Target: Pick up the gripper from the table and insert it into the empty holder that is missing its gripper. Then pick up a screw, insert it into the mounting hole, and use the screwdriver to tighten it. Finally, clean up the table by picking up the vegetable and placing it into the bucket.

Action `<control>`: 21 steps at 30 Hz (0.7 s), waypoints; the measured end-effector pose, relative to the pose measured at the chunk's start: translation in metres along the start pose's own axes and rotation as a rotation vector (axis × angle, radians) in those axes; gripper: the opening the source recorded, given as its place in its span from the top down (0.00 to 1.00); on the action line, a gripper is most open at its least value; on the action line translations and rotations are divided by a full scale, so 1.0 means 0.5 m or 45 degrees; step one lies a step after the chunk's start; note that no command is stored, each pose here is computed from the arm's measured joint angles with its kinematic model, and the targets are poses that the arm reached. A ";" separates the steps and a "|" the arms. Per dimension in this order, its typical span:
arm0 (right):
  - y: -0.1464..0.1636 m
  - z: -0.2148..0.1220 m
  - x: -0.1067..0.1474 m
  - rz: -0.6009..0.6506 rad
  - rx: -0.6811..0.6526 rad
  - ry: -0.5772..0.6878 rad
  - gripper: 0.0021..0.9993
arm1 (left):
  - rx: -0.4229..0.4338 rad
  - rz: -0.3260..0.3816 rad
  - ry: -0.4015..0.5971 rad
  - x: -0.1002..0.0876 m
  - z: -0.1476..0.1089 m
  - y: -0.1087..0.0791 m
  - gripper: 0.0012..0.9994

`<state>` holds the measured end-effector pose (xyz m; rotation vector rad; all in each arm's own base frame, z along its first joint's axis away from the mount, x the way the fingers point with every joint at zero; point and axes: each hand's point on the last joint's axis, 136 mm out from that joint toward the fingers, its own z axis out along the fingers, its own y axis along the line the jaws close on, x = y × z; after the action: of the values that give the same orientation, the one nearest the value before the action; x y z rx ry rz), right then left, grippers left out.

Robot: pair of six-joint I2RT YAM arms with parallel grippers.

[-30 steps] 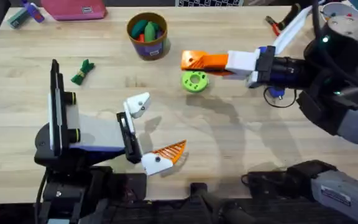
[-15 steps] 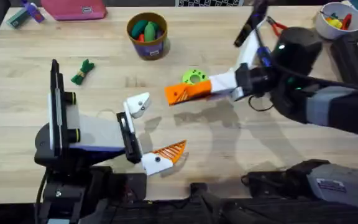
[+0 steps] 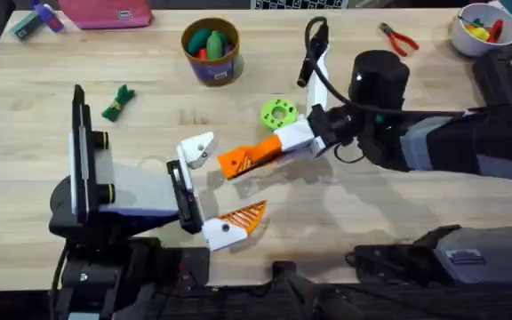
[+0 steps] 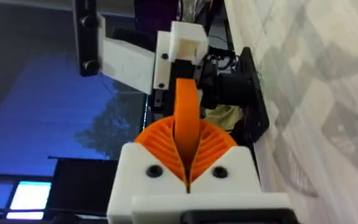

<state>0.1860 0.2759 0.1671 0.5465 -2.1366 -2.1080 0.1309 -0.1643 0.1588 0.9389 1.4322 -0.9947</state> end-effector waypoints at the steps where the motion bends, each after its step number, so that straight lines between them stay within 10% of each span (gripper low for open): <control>1: 0.005 0.001 -0.002 -0.021 -0.005 0.000 0.99 | 0.000 0.000 0.000 0.000 0.000 0.000 0.01; 21: 0.018 0.004 -0.009 0.048 -0.012 -0.070 0.99 | 0.000 0.000 0.000 0.000 0.000 0.000 0.01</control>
<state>0.1881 0.2794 0.1765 0.4494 -2.1464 -2.1366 0.1309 -0.1643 0.1587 0.9387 1.4325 -0.9949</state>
